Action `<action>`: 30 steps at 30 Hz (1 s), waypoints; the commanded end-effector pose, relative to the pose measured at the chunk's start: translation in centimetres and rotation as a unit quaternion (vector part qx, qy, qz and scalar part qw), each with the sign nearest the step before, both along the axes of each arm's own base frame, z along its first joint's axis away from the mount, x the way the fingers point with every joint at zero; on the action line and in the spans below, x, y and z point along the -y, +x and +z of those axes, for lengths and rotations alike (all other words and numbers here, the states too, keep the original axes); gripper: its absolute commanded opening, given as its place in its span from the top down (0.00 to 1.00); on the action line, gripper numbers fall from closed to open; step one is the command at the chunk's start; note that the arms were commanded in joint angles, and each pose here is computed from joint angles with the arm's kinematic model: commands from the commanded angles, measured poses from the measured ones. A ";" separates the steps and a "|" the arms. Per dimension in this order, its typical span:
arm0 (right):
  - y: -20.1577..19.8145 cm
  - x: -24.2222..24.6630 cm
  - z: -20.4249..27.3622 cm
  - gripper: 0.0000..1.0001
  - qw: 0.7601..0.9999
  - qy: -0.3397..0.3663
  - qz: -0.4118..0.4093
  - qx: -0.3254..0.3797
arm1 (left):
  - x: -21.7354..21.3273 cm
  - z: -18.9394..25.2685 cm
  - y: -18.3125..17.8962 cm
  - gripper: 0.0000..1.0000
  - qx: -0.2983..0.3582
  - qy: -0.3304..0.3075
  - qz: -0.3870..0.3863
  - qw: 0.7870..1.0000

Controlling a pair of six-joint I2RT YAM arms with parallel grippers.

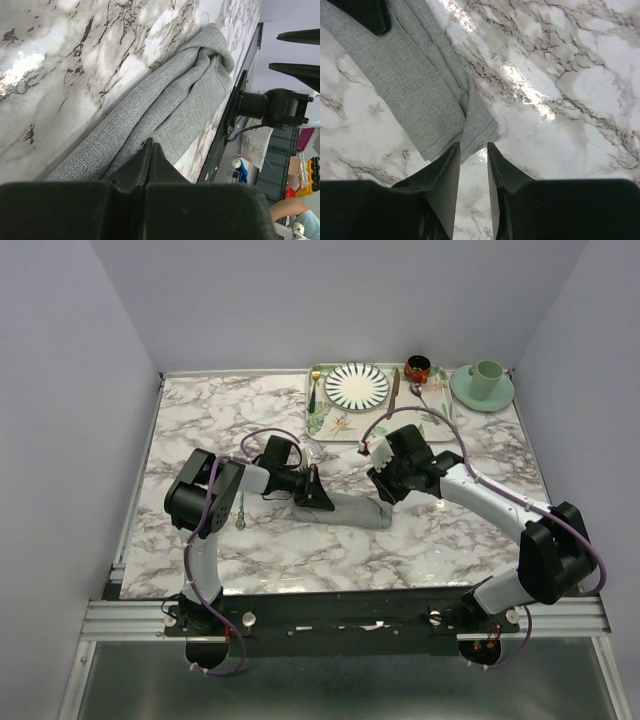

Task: Fold the napkin into a case and place the utensils inside
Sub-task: Stuff the top corner of the smaller-rectangle-folded napkin into the folded napkin.

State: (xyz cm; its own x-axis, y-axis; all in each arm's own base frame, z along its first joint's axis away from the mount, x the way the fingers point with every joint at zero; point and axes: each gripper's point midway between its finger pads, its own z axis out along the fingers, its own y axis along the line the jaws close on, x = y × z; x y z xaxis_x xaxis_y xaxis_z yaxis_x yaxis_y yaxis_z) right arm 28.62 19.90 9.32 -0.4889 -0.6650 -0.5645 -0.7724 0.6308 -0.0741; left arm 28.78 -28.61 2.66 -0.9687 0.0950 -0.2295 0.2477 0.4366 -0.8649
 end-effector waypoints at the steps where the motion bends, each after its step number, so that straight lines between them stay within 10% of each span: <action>1: -2.5 -0.7 -1.1 0.66 0.995 0.031 0.005 -0.095 | -2.5 -5.1 -0.9 1.00 -0.025 0.095 0.025 0.995; 30: -0.4 -1.3 -7.2 0.74 0.996 -0.082 -0.020 -0.044 | -2.4 -4.3 -0.8 1.00 -0.018 0.082 0.020 0.996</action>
